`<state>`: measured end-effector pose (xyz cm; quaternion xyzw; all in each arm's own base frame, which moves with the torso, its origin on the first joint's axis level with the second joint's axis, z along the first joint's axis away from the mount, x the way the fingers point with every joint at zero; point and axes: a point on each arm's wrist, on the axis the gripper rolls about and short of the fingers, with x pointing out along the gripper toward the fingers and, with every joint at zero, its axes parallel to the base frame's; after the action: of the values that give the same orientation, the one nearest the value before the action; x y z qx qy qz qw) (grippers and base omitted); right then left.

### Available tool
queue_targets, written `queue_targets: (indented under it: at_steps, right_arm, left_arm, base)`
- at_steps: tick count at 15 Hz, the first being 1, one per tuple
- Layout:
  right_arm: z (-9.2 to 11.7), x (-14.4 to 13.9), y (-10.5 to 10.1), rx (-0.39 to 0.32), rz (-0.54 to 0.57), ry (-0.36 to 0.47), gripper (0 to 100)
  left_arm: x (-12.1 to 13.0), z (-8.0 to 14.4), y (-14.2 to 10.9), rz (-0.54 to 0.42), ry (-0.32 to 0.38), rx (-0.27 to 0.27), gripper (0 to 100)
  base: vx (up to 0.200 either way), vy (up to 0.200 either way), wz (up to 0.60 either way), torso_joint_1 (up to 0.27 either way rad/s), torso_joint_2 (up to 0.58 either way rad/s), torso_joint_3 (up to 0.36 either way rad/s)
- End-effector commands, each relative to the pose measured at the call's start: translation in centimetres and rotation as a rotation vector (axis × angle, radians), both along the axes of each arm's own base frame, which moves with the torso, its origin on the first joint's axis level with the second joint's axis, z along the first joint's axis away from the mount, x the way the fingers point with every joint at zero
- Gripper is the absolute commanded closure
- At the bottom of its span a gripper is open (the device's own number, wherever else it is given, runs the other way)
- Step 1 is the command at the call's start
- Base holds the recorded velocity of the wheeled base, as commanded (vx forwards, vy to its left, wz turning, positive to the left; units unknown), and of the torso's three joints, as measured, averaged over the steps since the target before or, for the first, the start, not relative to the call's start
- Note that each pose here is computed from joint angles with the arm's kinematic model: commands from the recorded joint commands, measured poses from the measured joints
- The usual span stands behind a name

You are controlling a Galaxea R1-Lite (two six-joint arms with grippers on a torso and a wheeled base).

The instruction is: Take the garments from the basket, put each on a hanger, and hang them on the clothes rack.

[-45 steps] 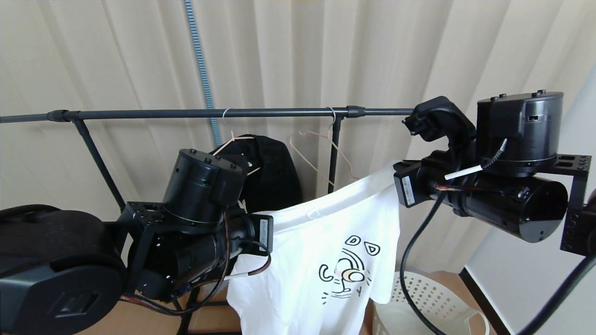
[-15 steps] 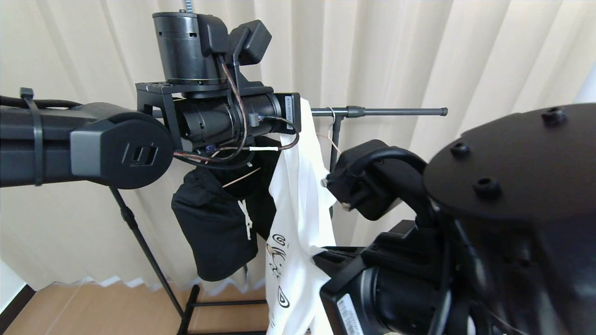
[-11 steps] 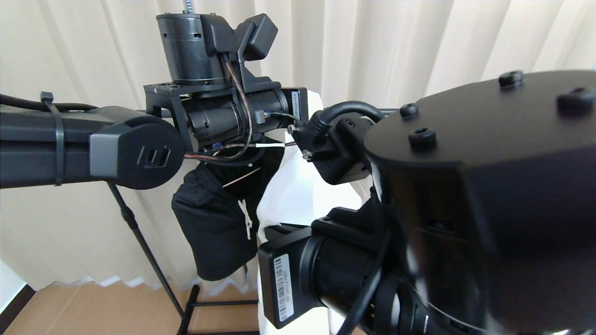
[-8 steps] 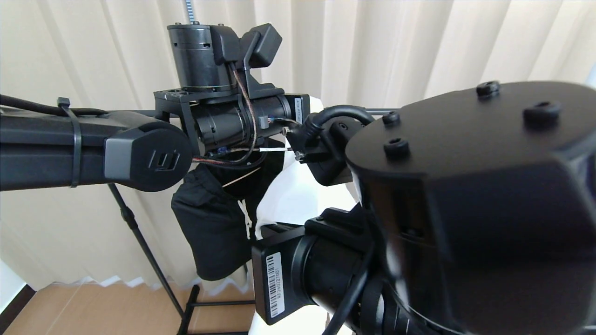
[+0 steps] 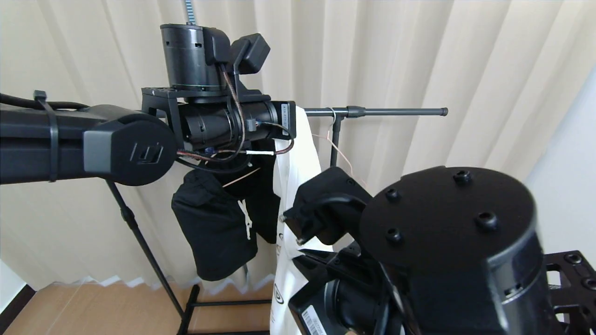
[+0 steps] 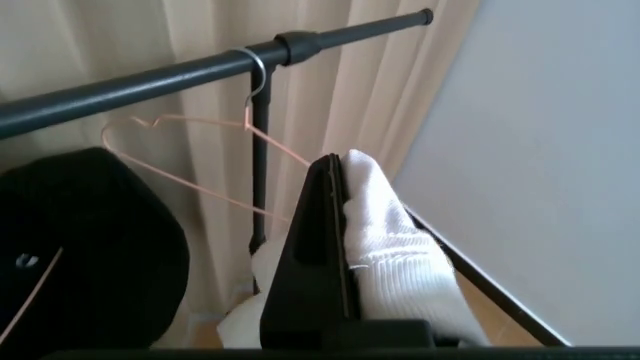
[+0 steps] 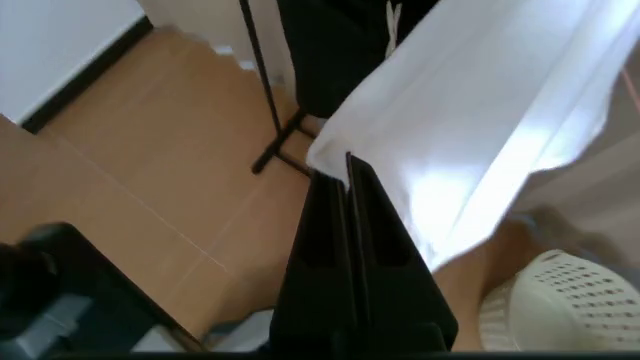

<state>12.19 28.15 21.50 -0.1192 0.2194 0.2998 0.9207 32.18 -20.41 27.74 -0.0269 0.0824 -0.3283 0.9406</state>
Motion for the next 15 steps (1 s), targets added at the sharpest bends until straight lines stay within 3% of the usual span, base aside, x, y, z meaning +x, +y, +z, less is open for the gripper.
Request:
queue_targets:
  at_steps: [1,4,8,9,11,15]
  right_arm:
    - [-0.2,1.0,-2.1,-0.052,-0.031,-0.021,100]
    - [-0.1,4.0,-3.8,-0.092,-0.128,-0.044,100]
    - [1.3,9.3,-6.0,-0.041,-0.321,-0.085,100]
    - [1.4,10.7,-5.8,-0.019,-0.348,-0.097,100]
    - [1.1,12.9,-4.9,-0.005,-0.379,-0.106,100]
    - [1.3,16.9,-1.0,0.113,-0.392,-0.191,100]
  left_arm:
    - [-1.1,1.4,1.5,0.040,0.005,0.005,100]
    - [-2.5,1.3,3.1,0.091,0.059,0.049,100]
    - [-7.0,0.1,5.9,0.104,0.185,0.219,100]
    - [-8.1,-0.7,6.5,0.102,0.210,0.278,100]
    - [-9.2,-2.0,7.0,0.084,0.232,0.339,100]
    - [-11.9,-6.0,6.1,-0.003,0.348,0.415,100]
  base:
    - [0.000,0.000,0.00,0.000,0.00,0.000]
    - [0.000,0.000,0.00,0.000,0.00,0.000]
    - [0.000,0.000,0.00,0.000,0.00,0.000]
    - [0.000,0.000,0.00,0.000,0.00,0.000]
    - [0.000,0.000,0.00,0.000,0.00,0.000]
    - [0.000,0.000,0.00,0.000,0.00,0.000]
